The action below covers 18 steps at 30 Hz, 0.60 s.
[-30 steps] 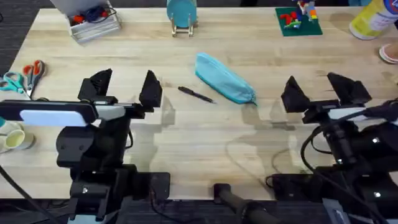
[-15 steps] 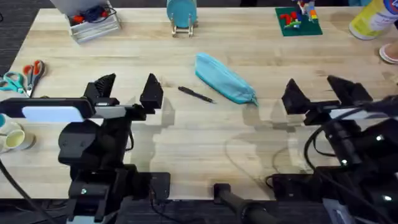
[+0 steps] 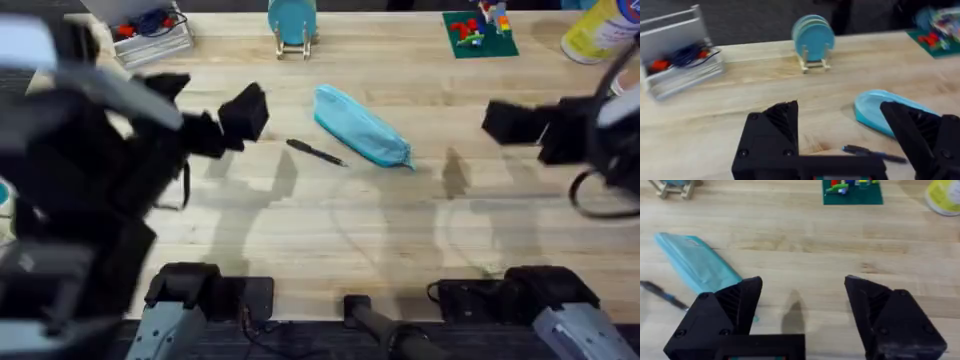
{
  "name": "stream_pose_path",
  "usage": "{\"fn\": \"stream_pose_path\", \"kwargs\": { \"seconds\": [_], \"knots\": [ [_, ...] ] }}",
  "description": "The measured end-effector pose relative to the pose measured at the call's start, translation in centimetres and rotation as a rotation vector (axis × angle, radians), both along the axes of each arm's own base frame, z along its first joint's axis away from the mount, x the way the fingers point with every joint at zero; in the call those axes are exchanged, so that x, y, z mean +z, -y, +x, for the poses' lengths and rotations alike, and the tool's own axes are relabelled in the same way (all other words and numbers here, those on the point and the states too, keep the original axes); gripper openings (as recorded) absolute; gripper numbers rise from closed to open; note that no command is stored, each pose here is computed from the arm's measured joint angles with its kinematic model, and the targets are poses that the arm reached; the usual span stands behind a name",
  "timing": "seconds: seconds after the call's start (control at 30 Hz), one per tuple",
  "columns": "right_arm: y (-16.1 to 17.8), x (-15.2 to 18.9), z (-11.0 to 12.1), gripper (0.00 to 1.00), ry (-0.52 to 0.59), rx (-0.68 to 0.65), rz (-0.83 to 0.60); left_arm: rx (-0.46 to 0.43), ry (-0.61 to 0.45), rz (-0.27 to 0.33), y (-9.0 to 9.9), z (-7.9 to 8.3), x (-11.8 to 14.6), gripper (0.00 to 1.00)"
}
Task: Unzip the bag, pick up the pens from the table one at a time and place them inside, then zip the bag closed.
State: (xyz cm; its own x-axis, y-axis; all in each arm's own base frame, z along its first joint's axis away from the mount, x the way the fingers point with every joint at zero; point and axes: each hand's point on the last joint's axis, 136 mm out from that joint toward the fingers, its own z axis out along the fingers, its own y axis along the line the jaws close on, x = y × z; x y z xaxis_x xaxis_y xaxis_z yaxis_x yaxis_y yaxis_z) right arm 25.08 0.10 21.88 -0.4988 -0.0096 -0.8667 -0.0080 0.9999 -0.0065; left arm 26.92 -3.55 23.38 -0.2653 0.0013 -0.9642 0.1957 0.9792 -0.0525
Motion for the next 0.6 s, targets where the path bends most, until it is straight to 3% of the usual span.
{"fn": "stream_pose_path", "kwargs": {
  "seconds": [0.3,0.57,0.6],
  "knots": [
    [-1.6,2.6,3.3,0.995,-0.253,0.075,0.057,-0.315,-0.131,0.17,3.8,3.2,2.7,0.992],
    [-2.7,4.8,4.1,0.996,-0.359,0.122,0.103,-0.518,-0.111,0.326,5.5,6.4,4.8,0.992],
    [-2.9,5.7,3.9,0.996,-0.352,0.129,0.109,-0.621,-0.078,0.383,6.5,7.3,4.7,0.991]
  ]
}}
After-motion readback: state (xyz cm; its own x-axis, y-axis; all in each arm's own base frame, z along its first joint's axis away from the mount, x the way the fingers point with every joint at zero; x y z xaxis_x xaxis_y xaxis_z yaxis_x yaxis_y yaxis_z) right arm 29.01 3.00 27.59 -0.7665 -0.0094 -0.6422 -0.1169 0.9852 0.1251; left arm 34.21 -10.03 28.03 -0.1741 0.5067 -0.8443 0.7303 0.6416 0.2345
